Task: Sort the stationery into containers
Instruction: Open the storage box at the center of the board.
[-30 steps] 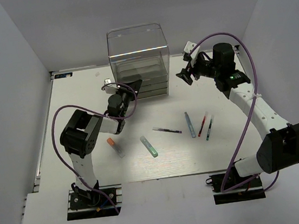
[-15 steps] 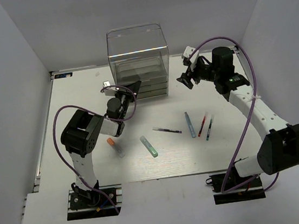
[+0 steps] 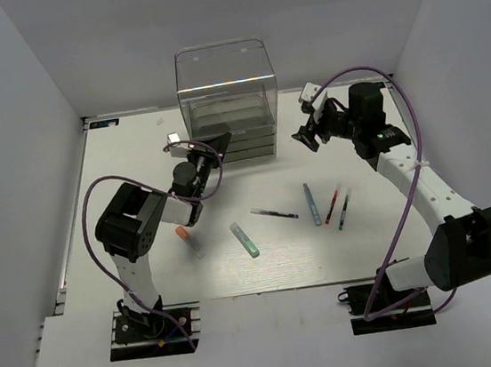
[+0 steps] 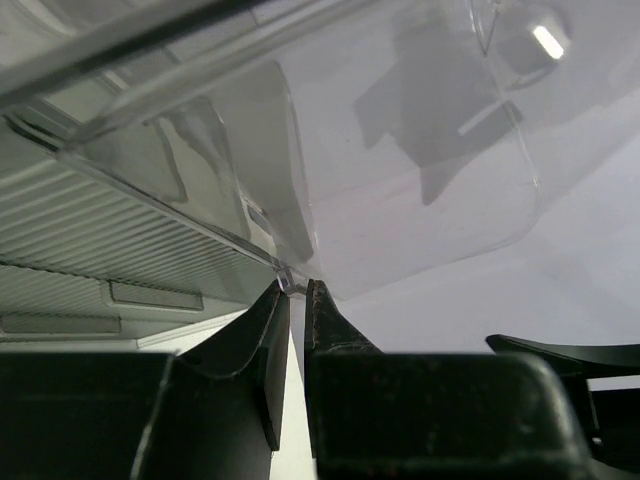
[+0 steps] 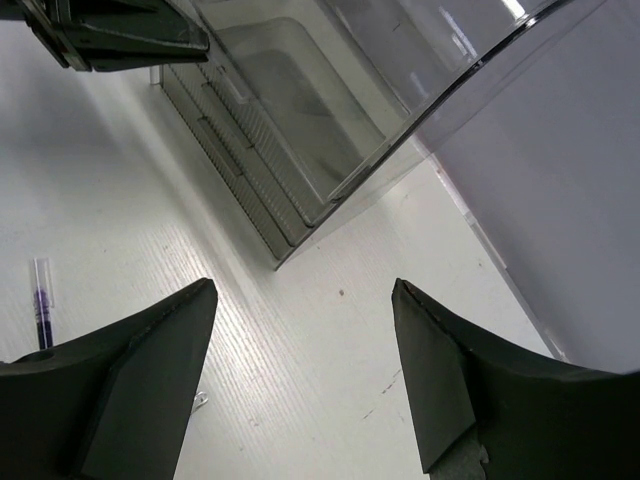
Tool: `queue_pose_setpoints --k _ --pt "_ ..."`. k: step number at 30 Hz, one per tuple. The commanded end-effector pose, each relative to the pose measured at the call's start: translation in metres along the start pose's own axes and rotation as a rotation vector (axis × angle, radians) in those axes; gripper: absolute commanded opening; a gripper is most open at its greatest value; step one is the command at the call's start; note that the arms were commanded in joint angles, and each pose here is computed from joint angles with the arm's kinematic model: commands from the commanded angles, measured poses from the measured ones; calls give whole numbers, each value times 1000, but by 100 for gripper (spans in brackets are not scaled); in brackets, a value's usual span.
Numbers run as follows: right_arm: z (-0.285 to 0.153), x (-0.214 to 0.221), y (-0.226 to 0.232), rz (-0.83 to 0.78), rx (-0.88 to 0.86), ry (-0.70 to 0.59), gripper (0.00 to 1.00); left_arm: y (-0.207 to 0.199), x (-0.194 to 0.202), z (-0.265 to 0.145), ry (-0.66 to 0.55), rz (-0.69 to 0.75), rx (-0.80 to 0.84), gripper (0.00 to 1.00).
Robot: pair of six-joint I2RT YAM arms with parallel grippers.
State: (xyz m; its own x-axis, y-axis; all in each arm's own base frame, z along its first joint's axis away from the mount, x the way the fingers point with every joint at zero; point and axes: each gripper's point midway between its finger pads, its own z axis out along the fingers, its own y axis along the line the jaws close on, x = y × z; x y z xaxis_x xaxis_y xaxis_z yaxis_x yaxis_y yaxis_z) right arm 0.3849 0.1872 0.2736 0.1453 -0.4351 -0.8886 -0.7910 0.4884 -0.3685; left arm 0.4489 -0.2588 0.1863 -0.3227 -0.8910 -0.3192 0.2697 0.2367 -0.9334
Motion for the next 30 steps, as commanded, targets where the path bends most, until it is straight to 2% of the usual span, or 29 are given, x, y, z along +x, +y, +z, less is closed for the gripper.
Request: queue_pose_setpoints --k 1,17,30 --pt "-7 -6 8 -26 -17 -21 77 -49 -5 -9 7 24 113 0" --pt "-17 50 50 84 -60 89 77 -87 -15 -16 -9 57 172 0" --pt "-18 113 87 352 -77 248 77 -112 -27 -10 -55 69 225 0"
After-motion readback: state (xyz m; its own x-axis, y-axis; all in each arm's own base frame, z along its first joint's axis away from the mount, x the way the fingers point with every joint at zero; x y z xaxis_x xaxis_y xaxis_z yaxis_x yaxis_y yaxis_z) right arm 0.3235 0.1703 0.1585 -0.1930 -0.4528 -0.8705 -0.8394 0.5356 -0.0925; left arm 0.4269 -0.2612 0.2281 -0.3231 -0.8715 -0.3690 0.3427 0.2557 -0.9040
